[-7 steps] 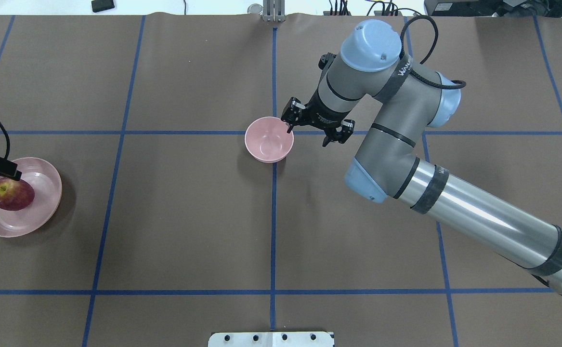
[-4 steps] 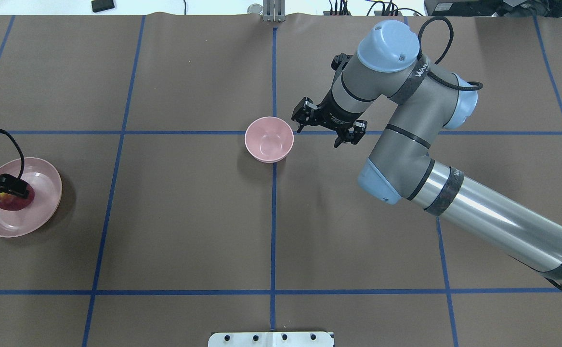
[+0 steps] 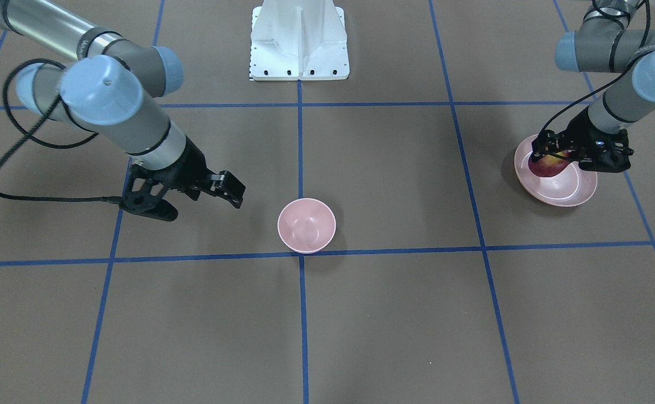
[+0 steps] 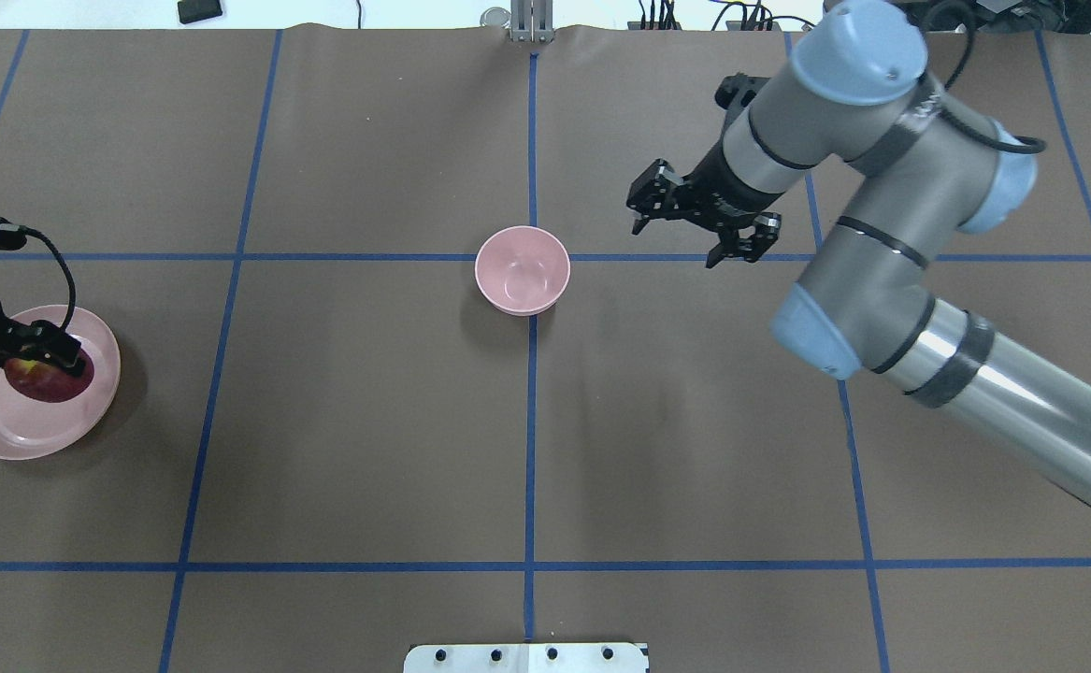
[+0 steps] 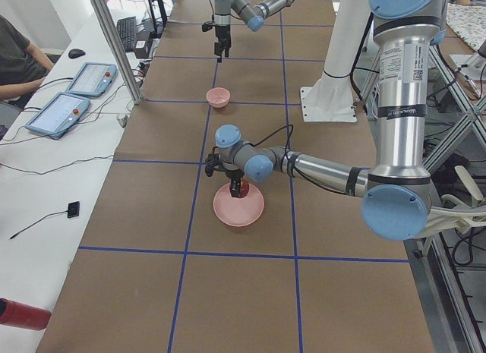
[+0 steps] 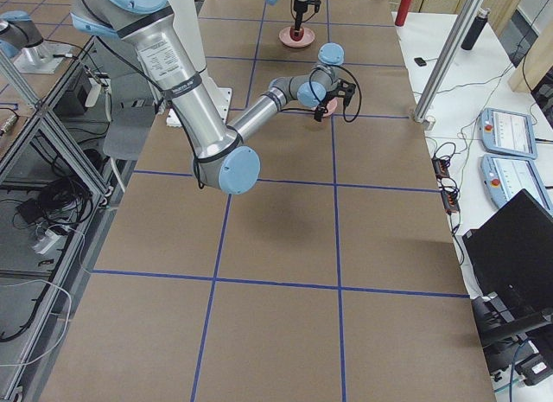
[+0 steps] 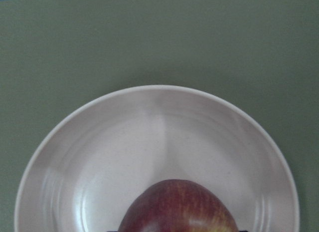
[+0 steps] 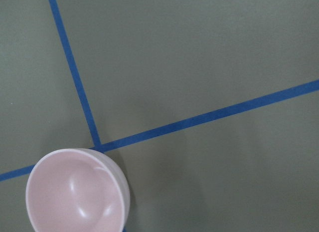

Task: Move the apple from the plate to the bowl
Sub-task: 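Grasp the red apple with the left gripper and lift it off the plate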

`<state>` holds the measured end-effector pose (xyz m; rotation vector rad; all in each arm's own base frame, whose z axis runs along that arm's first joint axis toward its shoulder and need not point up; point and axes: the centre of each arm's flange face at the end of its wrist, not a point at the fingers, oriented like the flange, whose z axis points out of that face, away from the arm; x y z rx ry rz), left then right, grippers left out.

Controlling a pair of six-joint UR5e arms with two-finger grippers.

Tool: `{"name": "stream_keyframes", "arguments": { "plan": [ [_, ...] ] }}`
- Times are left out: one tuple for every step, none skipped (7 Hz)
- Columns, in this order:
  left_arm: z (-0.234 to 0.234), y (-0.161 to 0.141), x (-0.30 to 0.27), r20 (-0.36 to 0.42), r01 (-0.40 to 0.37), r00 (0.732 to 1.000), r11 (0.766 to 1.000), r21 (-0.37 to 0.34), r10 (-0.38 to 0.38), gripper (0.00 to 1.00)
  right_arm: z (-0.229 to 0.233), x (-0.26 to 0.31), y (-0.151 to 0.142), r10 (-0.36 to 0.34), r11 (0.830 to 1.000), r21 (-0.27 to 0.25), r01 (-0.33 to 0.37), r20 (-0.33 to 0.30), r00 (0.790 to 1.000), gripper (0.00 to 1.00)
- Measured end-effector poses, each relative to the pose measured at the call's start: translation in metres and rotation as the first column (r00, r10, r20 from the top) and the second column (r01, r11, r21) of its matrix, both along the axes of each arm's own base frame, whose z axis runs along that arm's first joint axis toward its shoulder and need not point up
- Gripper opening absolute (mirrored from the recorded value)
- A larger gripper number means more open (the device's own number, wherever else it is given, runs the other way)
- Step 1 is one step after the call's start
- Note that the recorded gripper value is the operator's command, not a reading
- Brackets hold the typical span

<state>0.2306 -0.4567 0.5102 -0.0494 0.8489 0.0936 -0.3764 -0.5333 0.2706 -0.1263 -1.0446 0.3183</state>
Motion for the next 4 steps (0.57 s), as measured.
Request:
{"name": "stream_keyframes", "arguments": {
  "plan": [
    [-0.072,-0.028,0.018,-0.016,0.021,1.000,0.999,-0.028,-0.021,0.00,0.037,0.064,0.011,-0.018,0.999,0.034,0.018,-0.001,1.000,1.00],
    [-0.145,-0.051,0.049,-0.037,0.057,0.998,0.996,-0.065,-0.059,0.00,0.086,0.125,0.023,-0.047,0.995,0.086,0.050,-0.028,0.998,1.00],
    [-0.207,-0.057,0.092,-0.050,0.094,0.994,0.991,-0.095,-0.099,0.00,0.142,0.181,0.034,-0.084,0.984,0.150,0.095,-0.079,0.993,1.00],
    [-0.259,-0.057,0.146,-0.040,0.142,0.988,0.985,-0.101,-0.146,0.00,0.192,0.224,0.046,-0.123,0.966,0.210,0.150,-0.135,0.983,1.00]
  ]
}}
